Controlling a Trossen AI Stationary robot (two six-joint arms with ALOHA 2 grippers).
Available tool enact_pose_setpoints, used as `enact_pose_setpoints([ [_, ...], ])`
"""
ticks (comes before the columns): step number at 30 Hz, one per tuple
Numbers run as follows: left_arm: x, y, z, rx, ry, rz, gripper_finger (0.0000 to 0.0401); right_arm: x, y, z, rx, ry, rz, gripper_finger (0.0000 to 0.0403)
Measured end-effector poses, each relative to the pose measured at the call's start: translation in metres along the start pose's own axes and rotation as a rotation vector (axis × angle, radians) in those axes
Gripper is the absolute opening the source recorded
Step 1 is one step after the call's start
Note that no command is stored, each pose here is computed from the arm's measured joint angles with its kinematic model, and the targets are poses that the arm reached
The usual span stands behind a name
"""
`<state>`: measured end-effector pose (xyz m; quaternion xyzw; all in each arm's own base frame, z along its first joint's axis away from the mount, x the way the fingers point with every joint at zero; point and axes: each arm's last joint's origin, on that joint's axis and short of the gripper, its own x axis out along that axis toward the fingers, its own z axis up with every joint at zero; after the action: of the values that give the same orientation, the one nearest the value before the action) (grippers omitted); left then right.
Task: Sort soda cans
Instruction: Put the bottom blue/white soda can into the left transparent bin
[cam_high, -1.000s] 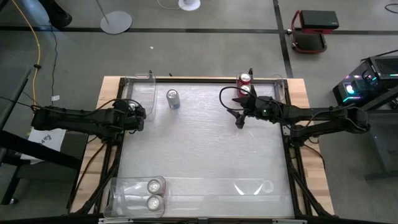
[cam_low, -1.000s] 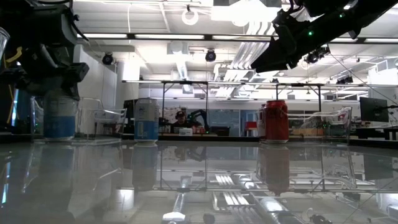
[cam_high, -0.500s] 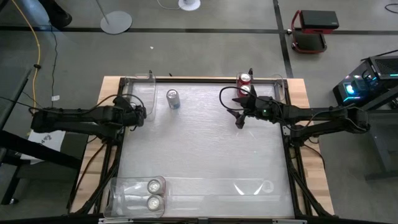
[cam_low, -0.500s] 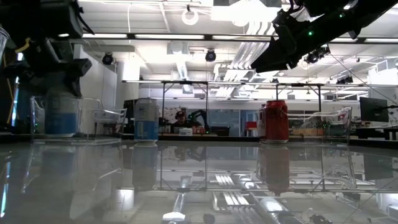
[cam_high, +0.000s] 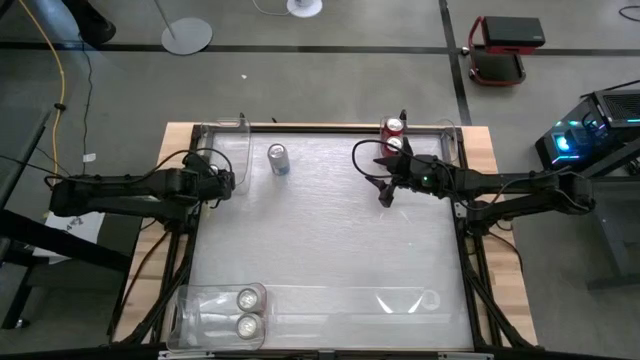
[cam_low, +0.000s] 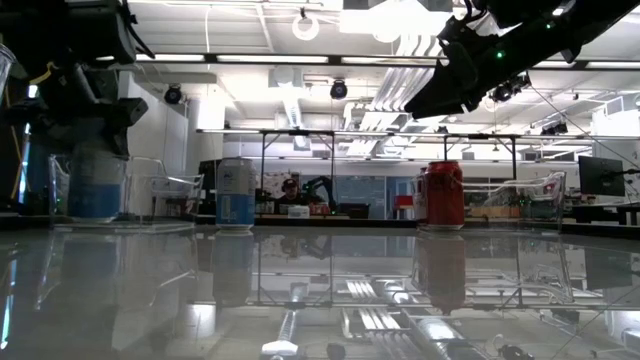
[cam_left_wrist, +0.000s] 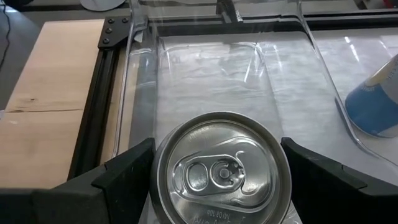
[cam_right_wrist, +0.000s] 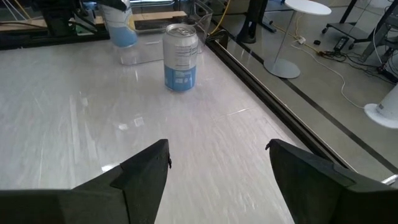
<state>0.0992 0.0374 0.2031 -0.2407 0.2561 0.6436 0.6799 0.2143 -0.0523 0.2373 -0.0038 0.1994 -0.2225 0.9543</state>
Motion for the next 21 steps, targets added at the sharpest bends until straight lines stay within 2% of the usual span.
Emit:
enact_pose_setpoints([
  [9, 0.0000, -0.0013, -0.0003, -0.003, 0.020, -0.017, 0.0315, 0.0000, 0.0001, 0.0000, -0.001, 0.000, 0.000, 0.0271],
  [21, -0.0065, -0.0029, 0.0074, 0.014, 0.020, -0.032, 0.0346, 0.0000, 0.0001, -0.0002, -0.001, 0.001, 0.000, 0.0271],
])
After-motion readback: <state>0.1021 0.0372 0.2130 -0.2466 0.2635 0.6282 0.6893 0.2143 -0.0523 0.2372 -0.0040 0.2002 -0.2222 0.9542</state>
